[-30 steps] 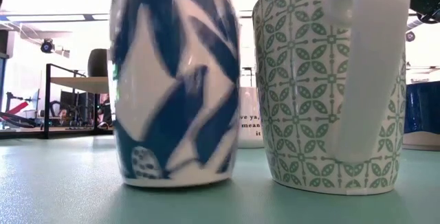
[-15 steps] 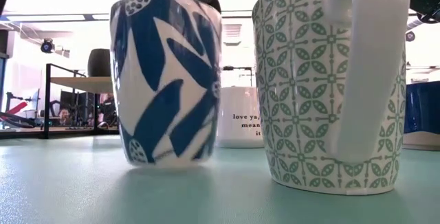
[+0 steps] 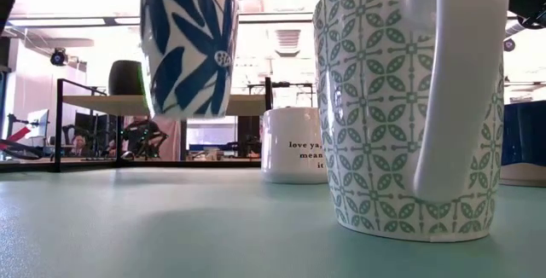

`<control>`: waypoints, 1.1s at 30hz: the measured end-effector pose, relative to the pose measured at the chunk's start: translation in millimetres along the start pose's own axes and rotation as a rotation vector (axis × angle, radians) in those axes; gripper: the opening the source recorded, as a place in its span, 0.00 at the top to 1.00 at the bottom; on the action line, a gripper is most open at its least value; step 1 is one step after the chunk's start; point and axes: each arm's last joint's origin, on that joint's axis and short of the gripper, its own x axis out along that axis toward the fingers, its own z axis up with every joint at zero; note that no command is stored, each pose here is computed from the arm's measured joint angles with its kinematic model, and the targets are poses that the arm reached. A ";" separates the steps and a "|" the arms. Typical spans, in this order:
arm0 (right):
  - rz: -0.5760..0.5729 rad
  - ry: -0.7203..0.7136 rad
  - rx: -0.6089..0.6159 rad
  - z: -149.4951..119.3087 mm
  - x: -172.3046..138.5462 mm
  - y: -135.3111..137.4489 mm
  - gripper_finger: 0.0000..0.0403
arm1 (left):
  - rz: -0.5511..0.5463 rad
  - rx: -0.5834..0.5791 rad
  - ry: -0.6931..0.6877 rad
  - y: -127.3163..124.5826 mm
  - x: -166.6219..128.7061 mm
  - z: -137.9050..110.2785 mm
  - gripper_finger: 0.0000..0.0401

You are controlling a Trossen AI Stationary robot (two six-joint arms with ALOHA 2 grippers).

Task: Place coffee mugs
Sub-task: Put the left white blue patterned mug on the shelf

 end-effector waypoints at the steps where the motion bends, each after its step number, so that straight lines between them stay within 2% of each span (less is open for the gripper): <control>1: 0.000 0.000 0.000 0.0 0.0 0.0 0.83 | 0.002 -0.002 0.003 5.6 -5.1 -4.4 0.99; 14: 0.000 0.000 0.000 0.1 0.0 0.1 0.83 | 0.049 -0.069 0.030 88.2 -56.9 -75.9 0.98; 21: 0.000 0.000 0.000 0.1 0.0 0.1 0.83 | 0.104 -0.280 0.006 139.4 -74.2 -120.0 0.98; 26: 0.000 -0.001 0.000 0.2 0.0 0.1 0.83 | 0.129 -0.462 -0.039 167.3 -88.1 -144.4 0.98; 33: 0.000 0.000 0.000 0.0 0.0 0.0 0.83 | 0.181 -0.589 -0.048 197.1 -102.5 -174.0 0.98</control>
